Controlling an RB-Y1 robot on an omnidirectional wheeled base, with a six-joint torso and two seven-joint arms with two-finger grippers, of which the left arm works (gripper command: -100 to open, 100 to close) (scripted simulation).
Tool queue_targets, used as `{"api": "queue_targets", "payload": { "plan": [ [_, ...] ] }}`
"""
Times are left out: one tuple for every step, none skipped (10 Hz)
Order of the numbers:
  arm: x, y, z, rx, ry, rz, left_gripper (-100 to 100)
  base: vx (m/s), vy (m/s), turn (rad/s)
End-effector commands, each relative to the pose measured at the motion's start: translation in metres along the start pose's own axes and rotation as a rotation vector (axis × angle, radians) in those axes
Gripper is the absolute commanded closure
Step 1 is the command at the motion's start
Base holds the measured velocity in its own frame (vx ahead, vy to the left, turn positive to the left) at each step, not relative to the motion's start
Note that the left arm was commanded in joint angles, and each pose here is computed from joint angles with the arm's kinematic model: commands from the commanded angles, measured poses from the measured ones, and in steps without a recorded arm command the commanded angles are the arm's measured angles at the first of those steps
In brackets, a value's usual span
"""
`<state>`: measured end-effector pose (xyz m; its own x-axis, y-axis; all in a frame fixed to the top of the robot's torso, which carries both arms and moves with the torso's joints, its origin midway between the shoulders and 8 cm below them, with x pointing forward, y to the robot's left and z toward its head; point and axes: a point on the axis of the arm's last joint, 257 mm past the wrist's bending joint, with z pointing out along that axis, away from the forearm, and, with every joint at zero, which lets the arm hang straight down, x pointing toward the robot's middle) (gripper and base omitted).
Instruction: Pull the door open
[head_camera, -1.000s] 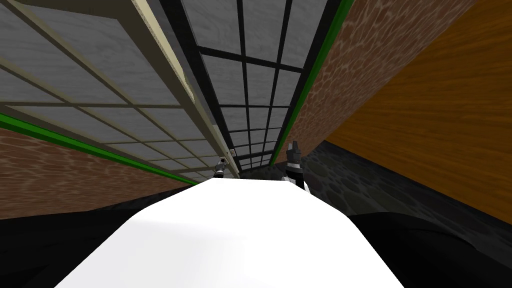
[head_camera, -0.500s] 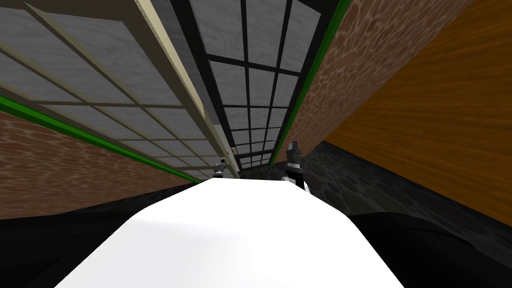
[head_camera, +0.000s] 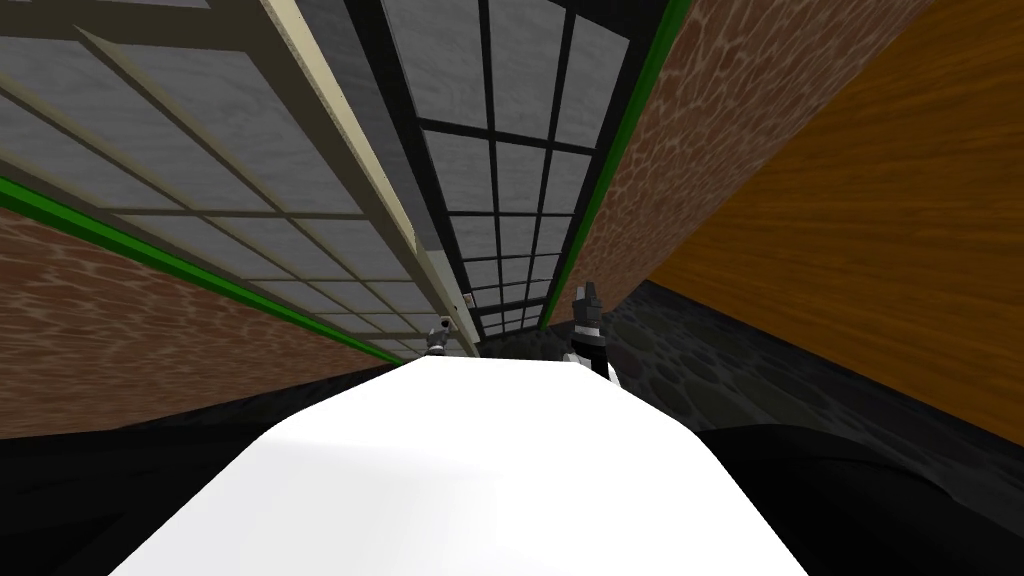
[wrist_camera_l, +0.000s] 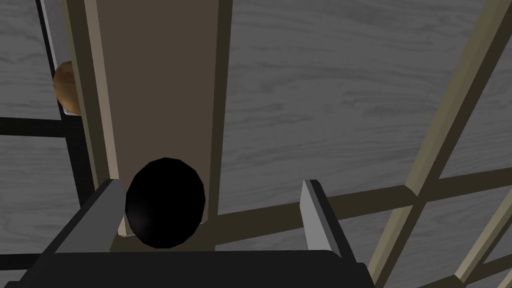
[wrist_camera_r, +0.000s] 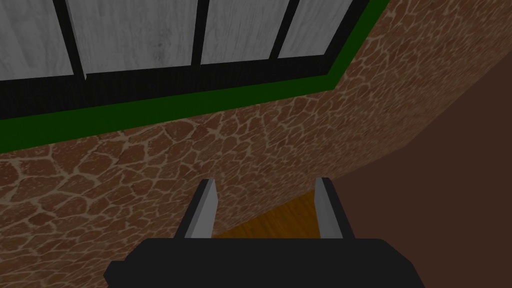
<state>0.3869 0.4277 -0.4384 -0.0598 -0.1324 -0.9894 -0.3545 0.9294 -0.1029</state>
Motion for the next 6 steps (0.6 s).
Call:
{"api": "queue_targets", "payload": {
  "plan": [
    [0.0149,0.0199,-0.0107,-0.031,0.045,0.008,100,-0.011,-0.008,0.029],
    [0.0198,0.0273,-0.0164,-0.045,0.056,-0.012,100,-0.065,-0.010,0.023],
    [0.0198,0.0273,-0.0164,-0.045,0.056,-0.012,100,-0.067,-0.008,-0.004],
    [0.0198,0.0273,-0.0164,-0.045,0.056,-0.012,100,-0.037,-0.008,0.013],
    [0.0198,0.0273,-0.0164,-0.045,0.056,-0.012,100,-0.014,-0.006,0.013],
    [0.0198,0.0273,-0.0164,-0.045,0.056,-0.012,100,0.000,0.000,0.000]
  ]
}}
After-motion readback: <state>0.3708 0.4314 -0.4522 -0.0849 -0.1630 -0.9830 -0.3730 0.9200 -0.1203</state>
